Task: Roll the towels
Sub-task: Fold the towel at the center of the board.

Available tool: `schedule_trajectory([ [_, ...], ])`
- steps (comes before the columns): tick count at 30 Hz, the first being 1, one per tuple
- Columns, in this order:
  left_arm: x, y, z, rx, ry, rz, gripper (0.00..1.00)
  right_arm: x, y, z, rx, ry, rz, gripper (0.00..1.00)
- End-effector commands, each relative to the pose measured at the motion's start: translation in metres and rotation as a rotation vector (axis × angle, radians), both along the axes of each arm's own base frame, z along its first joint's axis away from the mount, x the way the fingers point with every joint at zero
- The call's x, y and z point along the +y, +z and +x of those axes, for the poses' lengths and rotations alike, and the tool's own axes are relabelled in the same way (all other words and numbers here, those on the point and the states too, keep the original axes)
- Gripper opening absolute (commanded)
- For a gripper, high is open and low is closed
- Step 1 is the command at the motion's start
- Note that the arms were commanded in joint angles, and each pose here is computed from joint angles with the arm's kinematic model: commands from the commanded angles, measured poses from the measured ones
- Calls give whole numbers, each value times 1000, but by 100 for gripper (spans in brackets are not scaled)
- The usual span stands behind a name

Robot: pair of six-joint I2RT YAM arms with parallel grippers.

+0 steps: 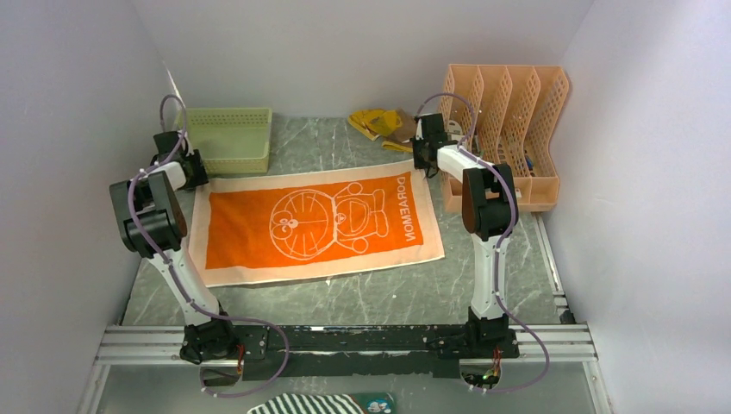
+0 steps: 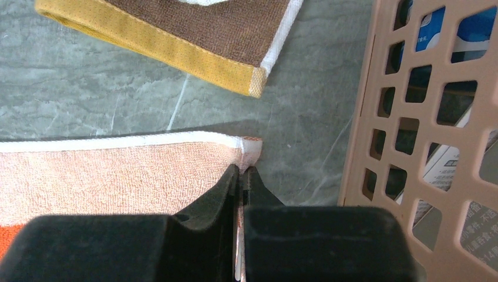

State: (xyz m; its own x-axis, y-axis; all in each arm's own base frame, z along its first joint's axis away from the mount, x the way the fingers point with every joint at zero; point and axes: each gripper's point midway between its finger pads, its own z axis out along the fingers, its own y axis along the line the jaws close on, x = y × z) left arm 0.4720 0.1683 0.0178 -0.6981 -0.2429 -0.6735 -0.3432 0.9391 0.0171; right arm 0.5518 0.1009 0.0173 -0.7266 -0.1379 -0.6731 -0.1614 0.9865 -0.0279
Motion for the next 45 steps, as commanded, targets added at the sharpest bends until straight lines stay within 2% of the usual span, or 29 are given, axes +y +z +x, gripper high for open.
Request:
schedule_trajectory([
  [1,-29,-38,-17,136,-68,38,59,-17,-12,-16,58,-21,-49,0],
  [3,-32,-40,-20,157,-78,48,57,-20,-9,-16,51,-29,-58,0],
  [5,-35,-42,-23,169,-91,41,49,-22,-6,-16,45,-34,-57,0],
  [6,-37,-43,-23,171,-98,32,41,-22,-5,-16,42,-34,-54,0],
  [8,-39,-41,-23,170,-104,20,9,-21,-2,-15,36,-34,-45,0],
  [9,-40,-40,-22,168,-107,10,7,-22,-1,-15,34,-35,-41,0],
  [13,-31,-19,-22,123,-63,-22,7,-24,6,-14,21,-42,-23,0],
  [17,-9,28,-19,-50,17,-65,7,-23,22,-7,-24,-49,27,0],
  [22,5,92,-19,-249,54,-1,7,-21,67,7,-171,-61,64,0],
  [25,7,115,-21,-348,70,29,7,-24,98,17,-298,-77,68,0],
  [33,12,149,-2,-535,63,28,7,-25,153,51,-487,-55,34,0],
  [38,15,166,19,-593,50,5,7,-26,176,63,-559,-50,18,0],
  [41,12,172,19,-619,34,-1,7,-26,177,57,-588,-39,15,0],
  [45,0,168,0,-643,21,-9,7,-26,183,29,-681,-2,25,0],
])
